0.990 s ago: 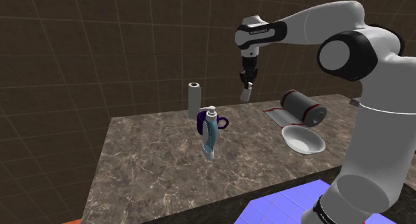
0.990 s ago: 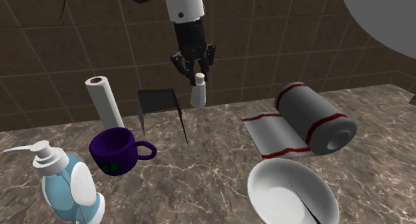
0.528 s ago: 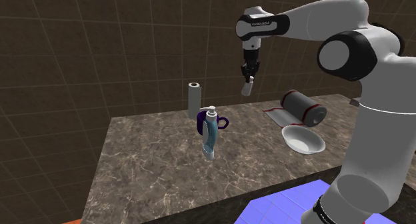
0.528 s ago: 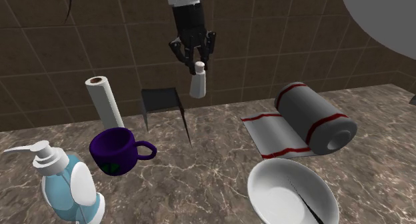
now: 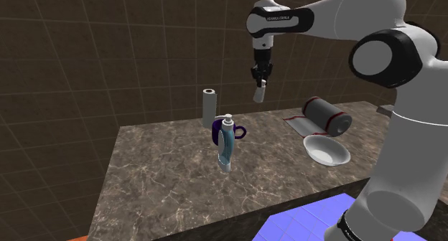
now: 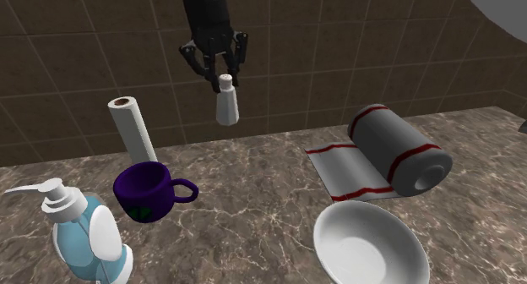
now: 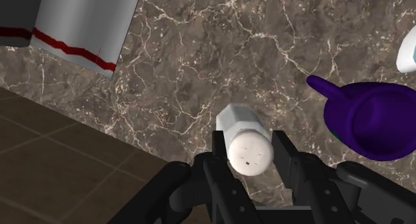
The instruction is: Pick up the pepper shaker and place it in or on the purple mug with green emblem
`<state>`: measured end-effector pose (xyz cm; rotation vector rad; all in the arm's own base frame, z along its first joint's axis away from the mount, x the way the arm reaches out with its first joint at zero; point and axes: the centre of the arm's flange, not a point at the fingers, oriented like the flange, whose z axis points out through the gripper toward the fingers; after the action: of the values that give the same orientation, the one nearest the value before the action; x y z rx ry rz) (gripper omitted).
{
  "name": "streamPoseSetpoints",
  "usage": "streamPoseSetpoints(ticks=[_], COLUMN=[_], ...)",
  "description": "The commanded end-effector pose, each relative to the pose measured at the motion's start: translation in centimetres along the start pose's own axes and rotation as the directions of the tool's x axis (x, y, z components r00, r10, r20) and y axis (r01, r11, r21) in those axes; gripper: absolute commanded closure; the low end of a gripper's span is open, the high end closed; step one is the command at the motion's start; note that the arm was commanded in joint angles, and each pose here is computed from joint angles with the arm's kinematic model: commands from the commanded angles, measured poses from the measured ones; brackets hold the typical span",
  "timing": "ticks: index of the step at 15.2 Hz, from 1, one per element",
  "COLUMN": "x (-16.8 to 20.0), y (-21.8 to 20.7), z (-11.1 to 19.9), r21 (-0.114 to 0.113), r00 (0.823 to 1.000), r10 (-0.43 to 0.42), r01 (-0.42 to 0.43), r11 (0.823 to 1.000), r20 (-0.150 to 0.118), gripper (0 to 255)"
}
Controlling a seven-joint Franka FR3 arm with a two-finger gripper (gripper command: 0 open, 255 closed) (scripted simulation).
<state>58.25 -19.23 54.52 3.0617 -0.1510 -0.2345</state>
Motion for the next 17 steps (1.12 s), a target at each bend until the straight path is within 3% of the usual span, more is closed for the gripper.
streamPoseSetpoints(ticks=[1, 13, 17], x=[0.0, 0.0, 0.3], y=[-2.5, -17.9, -18.6], z=[-0.8, -4.5, -3.1], r21=[0.0, 0.0, 0.0], r00=[1.0, 1.0, 1.0], r10=[0.001, 0.001, 0.001], r01=[-0.001, -0.001, -0.001], r11=[1.0, 1.0, 1.0], r20=[0.0, 0.0, 0.0], gripper=[255, 255, 255])
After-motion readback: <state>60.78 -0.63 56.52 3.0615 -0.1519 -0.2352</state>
